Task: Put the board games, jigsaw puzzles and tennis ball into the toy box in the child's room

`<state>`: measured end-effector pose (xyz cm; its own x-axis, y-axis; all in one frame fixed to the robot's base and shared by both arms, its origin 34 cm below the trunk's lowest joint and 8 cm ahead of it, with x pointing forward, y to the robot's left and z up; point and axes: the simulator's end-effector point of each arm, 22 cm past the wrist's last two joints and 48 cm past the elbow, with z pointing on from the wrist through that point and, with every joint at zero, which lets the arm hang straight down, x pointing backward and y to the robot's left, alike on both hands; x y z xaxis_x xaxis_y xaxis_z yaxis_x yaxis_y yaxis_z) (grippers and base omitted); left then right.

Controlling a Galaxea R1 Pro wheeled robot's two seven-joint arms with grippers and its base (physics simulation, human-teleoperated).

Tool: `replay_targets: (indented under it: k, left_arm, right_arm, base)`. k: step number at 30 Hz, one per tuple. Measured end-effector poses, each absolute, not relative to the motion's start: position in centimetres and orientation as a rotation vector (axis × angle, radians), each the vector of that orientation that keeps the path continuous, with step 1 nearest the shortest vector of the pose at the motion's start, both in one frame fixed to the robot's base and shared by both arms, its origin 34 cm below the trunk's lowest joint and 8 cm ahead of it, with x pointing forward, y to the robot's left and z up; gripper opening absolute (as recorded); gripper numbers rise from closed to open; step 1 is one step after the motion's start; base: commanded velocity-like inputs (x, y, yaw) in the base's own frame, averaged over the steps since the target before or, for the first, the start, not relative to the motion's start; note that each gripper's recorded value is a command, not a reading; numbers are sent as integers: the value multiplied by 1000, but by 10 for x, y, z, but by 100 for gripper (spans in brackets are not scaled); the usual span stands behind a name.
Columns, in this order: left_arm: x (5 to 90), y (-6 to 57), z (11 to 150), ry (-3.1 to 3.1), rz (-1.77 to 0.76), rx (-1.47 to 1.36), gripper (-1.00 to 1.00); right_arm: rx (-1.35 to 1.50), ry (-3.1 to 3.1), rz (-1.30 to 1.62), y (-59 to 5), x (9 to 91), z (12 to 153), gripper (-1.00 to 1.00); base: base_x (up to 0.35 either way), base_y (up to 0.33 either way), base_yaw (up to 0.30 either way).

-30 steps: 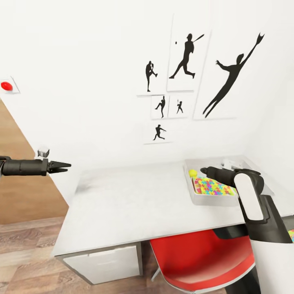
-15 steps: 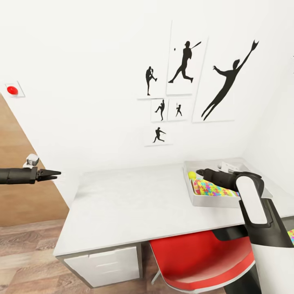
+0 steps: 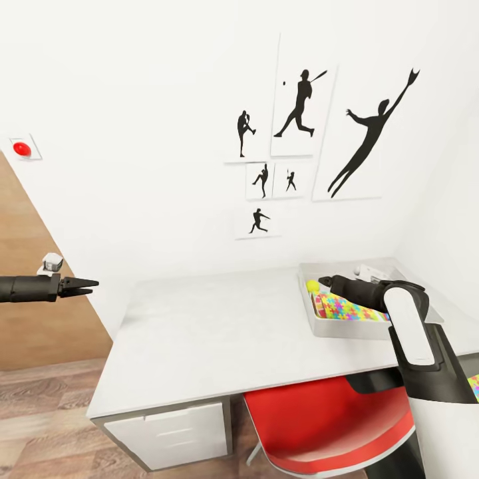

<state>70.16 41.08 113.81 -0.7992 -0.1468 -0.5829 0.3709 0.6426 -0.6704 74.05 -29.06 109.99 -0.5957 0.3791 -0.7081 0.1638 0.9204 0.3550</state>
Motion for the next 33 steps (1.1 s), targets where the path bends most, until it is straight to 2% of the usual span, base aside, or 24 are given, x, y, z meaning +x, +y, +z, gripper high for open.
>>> replay_targets:
  k: [13,24,33]
  left_arm:
    - [699,411,1148,2236,-1099,181,100]
    - [693,415,1146,2236,-1120,144,100]
    - [689,417,1147,2214,-1095,196,100]
  right_arm:
    - [381,2201,323,-290,737,1108,100]
    - [383,2205,322,-290,729,1107,100]
    - [382,2193,325,-290,727,1114,100]
  base:
    - [-8,0,0]
    - [-157,0,-3]
    - [-50,12,-155]
